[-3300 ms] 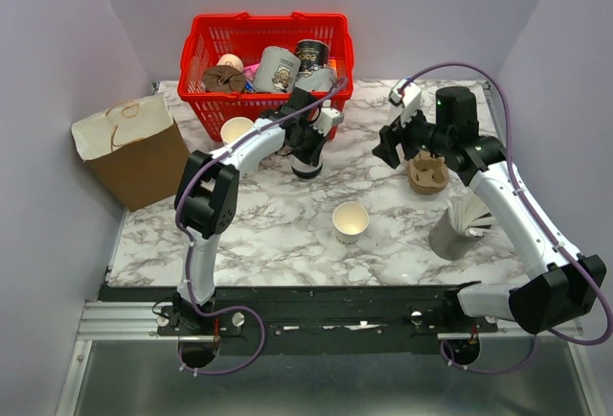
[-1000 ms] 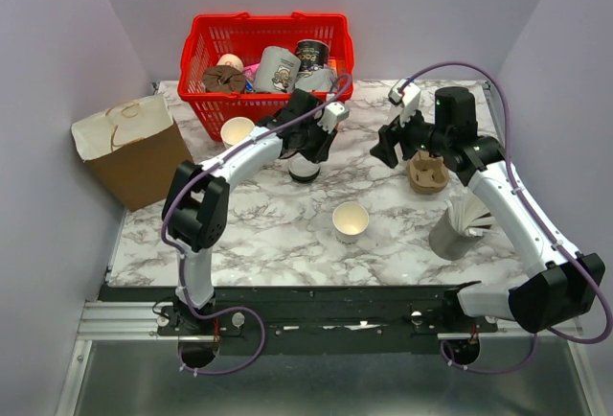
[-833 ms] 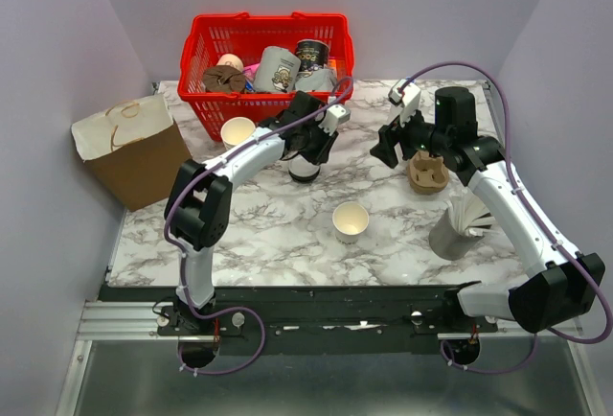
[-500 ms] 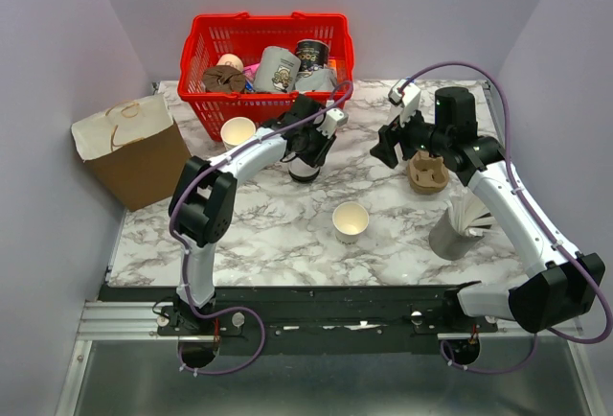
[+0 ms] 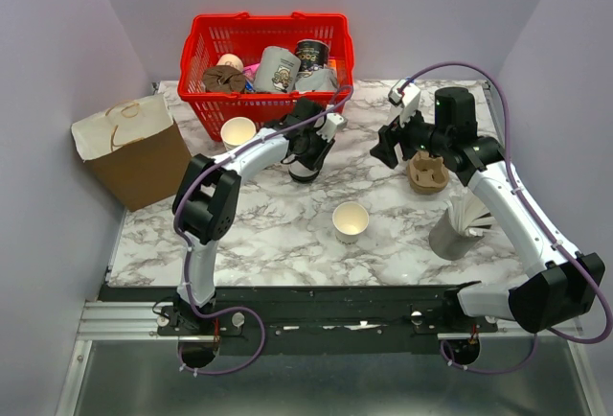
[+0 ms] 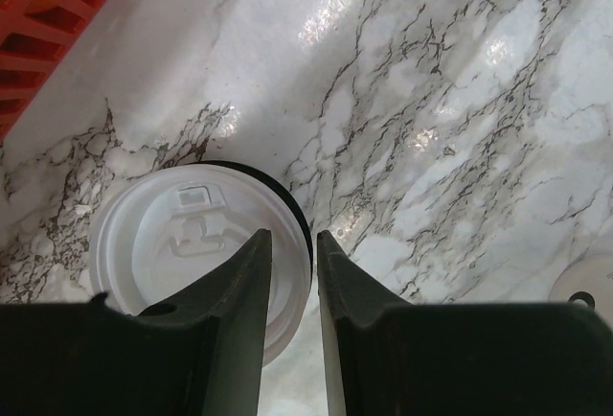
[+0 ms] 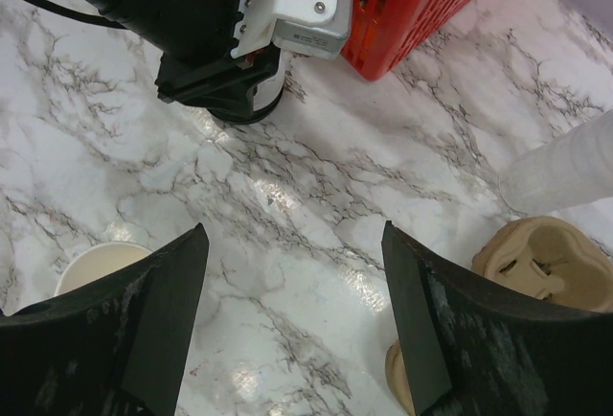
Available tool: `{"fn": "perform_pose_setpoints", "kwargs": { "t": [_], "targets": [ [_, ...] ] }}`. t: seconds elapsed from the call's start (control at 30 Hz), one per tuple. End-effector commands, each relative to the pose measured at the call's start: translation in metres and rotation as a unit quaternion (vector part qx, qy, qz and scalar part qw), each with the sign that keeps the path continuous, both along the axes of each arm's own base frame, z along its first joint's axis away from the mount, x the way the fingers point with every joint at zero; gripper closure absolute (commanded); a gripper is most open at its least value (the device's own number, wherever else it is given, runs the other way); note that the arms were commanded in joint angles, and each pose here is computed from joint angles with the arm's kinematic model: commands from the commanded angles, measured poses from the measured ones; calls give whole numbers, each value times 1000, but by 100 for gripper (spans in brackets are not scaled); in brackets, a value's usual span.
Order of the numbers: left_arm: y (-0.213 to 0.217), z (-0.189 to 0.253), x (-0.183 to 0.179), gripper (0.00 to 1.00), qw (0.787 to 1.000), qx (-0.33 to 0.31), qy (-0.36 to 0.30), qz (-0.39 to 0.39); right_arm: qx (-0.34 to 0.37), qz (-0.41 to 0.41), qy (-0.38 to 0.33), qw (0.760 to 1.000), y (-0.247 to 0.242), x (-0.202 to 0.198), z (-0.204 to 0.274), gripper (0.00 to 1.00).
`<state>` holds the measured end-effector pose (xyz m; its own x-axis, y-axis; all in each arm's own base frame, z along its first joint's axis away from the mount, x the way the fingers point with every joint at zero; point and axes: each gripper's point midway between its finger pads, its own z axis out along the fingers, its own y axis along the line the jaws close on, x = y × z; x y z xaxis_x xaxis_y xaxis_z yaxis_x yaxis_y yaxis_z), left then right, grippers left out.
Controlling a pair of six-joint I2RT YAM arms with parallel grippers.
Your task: Pack the takeout coffee
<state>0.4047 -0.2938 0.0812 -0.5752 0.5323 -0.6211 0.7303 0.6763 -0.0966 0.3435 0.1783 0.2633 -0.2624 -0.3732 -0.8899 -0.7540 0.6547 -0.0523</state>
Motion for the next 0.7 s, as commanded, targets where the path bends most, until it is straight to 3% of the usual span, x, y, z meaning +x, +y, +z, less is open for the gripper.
{"fn": "perform_pose_setpoints", "kwargs": {
  "t": [0.0, 0.67],
  "targets": [
    [1, -1, 2, 67, 1000, 9, 0, -3, 9, 6, -4, 1000, 2, -1, 2, 18],
    [-6, 30, 1, 87, 999, -33, -3, 1, 14, 11, -3, 1000, 5, 2, 3, 18]
  ]
}}
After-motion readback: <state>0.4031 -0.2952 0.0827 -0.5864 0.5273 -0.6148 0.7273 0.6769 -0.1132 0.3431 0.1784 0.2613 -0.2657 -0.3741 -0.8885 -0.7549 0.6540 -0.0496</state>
